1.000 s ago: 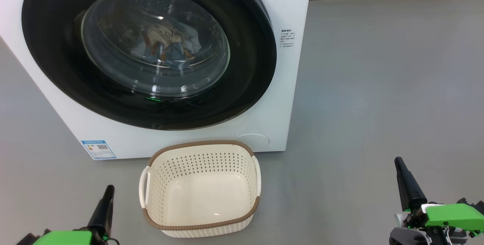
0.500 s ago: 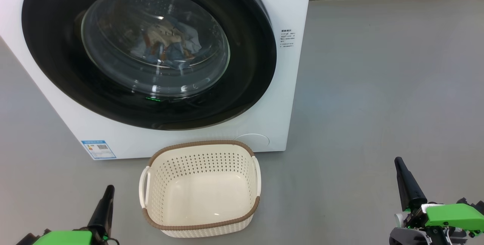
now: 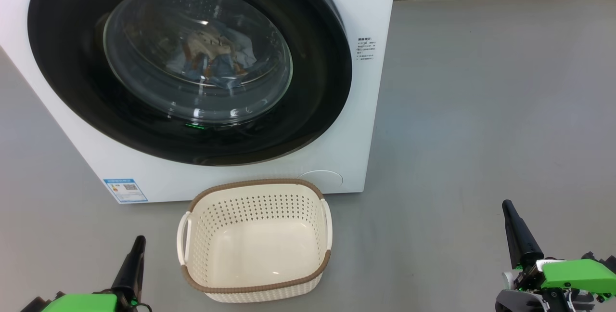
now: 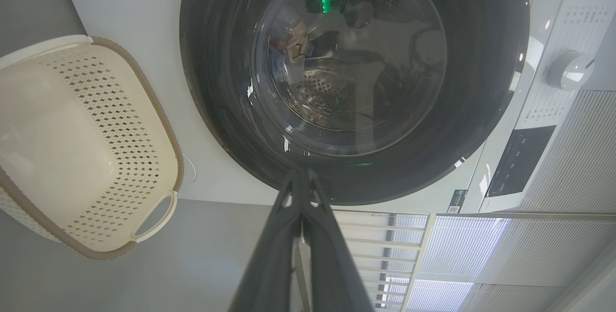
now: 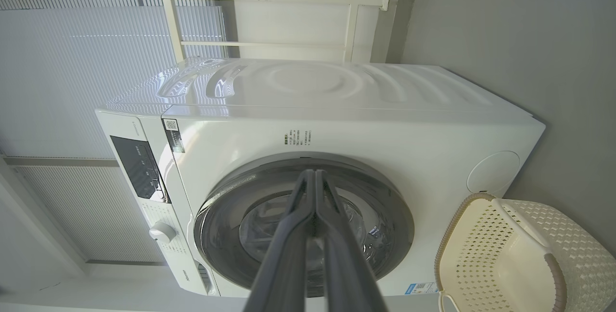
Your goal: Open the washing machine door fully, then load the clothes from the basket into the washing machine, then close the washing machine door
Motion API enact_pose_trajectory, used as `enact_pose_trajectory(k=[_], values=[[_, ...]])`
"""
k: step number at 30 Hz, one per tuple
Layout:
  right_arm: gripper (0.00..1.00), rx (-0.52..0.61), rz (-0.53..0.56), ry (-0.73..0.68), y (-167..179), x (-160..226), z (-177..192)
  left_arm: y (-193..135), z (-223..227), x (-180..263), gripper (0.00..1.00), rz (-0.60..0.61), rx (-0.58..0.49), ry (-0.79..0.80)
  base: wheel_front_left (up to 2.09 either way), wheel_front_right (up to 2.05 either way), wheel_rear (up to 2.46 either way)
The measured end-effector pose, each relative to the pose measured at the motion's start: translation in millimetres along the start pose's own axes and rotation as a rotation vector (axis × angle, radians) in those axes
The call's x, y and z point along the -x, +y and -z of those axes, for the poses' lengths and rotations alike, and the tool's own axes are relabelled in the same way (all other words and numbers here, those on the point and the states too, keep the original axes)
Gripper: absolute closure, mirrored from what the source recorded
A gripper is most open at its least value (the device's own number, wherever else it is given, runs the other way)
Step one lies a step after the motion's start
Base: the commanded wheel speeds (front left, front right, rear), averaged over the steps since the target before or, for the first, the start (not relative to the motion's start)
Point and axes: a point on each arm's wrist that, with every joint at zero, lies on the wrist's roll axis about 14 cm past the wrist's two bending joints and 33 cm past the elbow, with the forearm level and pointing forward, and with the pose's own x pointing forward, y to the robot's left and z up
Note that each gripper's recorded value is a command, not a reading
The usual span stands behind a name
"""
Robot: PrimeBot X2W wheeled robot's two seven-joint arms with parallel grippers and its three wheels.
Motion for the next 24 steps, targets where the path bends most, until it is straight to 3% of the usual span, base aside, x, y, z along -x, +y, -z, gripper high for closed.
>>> enact_pose_trajectory(k=[24], values=[[1.0,0.0,0.0,0.0,0.0,0.0,0.1,0.0,0.0,0.0,1.0,0.0,0.0,0.0,0.0,0.0,0.0]])
